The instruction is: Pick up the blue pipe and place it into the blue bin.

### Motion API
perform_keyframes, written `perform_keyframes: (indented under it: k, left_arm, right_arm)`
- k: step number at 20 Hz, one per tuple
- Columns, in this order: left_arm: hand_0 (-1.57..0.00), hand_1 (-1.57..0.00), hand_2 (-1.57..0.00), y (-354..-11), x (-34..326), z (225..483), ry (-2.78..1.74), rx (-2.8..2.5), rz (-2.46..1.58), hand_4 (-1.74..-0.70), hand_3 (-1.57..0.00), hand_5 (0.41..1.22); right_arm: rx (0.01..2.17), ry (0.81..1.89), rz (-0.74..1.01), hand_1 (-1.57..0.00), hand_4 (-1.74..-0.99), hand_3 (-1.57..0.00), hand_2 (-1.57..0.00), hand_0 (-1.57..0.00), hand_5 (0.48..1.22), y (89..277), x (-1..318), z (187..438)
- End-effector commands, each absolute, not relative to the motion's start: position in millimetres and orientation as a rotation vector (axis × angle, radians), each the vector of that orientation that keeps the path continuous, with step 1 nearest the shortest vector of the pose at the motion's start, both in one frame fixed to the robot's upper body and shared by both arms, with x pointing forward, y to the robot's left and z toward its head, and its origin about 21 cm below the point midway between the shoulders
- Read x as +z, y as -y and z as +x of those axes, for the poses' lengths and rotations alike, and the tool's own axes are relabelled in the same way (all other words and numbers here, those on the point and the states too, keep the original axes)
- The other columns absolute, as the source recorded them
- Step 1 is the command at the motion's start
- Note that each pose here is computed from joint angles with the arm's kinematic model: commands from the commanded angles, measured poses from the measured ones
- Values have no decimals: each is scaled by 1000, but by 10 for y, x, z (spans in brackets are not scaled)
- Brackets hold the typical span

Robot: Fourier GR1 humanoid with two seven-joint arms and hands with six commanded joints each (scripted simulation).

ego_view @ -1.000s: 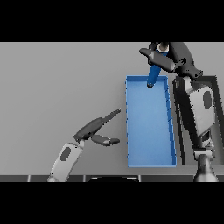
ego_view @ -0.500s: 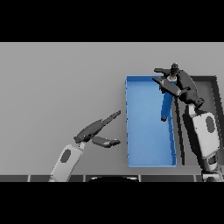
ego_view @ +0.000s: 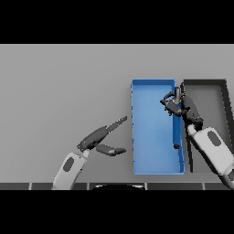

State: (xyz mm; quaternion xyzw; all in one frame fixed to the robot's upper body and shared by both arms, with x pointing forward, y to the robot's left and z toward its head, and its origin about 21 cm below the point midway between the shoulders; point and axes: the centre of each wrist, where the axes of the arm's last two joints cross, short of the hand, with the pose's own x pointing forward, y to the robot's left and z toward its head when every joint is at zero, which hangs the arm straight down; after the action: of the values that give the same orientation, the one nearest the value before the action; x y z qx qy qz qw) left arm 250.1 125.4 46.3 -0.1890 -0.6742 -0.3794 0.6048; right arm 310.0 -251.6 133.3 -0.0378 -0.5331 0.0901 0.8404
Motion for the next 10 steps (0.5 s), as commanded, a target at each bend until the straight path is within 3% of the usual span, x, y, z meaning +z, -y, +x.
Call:
perform_keyframes:
  k: [1, 3, 5, 7, 10]
  left_arm:
    - [1, 1, 1, -1271, 465, 2498, 1558, -882, -433, -882, 1, 421]
    - [1, 1, 1, -1270, 464, 2539, 1544, -890, -420, -878, 1, 422]
    - [1, 1, 1, -1274, 448, 2524, 1547, -889, -425, -878, 1, 427]
    - [1, 1, 1, -1280, 446, 2516, 1548, -883, -428, -879, 1, 430]
    - [1, 1, 1, -1278, 473, 2512, 1549, -876, -433, -886, 1, 428]
  right_arm:
    - [192, 1087, -106, -1336, -1678, -788, -1339, -1465, 1221, 2518, 1300, 3134]
    - [205, 1013, -143, -855, -1503, -504, -856, -937, 1221, 2531, 1268, 3186]
    - [287, 950, -153, -547, -1337, -322, -548, -599, 1221, 2484, 1257, 3203]
    - [384, 908, -166, -350, -1219, -206, -350, -383, 1137, 2461, 1253, 3196]
    - [522, 863, -204, -179, -1110, -105, -179, -196, 979, 2449, 1230, 3179]
